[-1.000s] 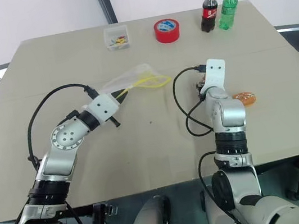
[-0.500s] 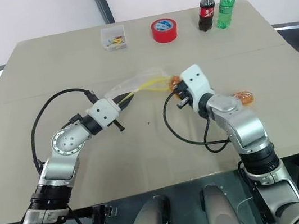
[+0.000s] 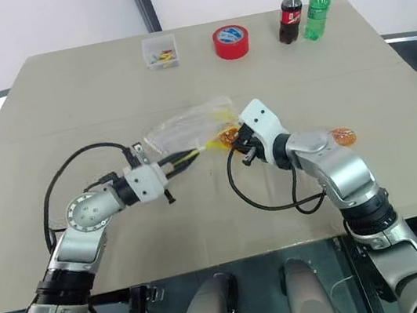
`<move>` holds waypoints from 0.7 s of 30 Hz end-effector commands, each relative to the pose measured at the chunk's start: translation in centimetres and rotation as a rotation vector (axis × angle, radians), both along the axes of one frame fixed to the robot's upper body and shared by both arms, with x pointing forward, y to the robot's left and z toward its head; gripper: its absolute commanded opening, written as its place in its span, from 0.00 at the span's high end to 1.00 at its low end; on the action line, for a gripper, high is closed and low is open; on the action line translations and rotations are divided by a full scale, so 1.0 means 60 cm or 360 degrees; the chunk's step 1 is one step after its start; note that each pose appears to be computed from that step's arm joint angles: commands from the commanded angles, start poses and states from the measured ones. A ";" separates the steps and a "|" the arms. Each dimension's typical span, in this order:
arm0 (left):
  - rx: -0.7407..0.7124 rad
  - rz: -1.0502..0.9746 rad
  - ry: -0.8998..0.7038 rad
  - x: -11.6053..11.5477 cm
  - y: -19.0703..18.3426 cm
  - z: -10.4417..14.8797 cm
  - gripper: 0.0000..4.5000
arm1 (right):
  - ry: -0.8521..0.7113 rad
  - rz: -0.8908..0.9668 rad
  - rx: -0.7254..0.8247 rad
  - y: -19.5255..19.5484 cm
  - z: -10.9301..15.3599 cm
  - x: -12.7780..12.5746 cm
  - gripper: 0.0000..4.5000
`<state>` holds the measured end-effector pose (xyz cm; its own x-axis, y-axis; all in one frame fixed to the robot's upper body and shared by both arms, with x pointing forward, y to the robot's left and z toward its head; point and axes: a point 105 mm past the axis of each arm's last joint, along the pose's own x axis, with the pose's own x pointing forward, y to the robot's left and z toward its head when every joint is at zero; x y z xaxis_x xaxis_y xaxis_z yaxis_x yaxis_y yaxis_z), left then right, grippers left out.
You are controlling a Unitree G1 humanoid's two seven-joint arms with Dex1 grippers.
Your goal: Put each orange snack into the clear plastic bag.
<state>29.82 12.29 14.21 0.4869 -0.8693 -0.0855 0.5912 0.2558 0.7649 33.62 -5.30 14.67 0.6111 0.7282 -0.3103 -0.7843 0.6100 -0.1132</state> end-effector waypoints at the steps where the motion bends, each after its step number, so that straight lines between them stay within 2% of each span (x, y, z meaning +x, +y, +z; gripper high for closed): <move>1: 0.0074 -0.0160 -0.0046 -0.026 -0.003 0.005 1.00 | 0.0090 0.0044 0.0229 0.009 0.014 0.009 0.88; 4: 0.0087 -0.0183 -0.0026 -0.027 0.000 0.002 1.00 | 0.0233 0.0039 0.0440 0.018 0.017 0.014 0.88; 9: 0.0076 -0.0164 -0.0022 -0.021 0.004 0.007 1.00 | 0.0448 0.0154 0.0739 0.044 0.028 -0.001 0.88; 16: 0.0043 -0.0159 -0.0053 -0.018 -0.004 0.011 1.00 | 0.0650 0.0295 0.0904 0.101 0.023 -0.036 0.88; 19: 0.0008 -0.0138 -0.0039 -0.015 -0.004 0.012 1.00 | 0.0656 0.0146 0.0935 0.105 0.013 -0.014 0.88; 20: -0.0014 -0.0121 -0.0023 -0.012 -0.003 0.013 1.00 | 0.0646 0.0089 0.0954 0.101 0.013 -0.007 0.74; 21: -0.0034 -0.0104 -0.0012 -0.010 -0.001 0.014 1.00 | 0.0637 0.0038 0.0979 0.096 0.013 0.000 0.67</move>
<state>28.87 11.84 14.12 0.4052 -0.9081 -0.1056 0.6200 0.1881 0.7617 32.99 1.02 14.27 0.4746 0.8764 -0.0818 -0.7078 0.4353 0.5563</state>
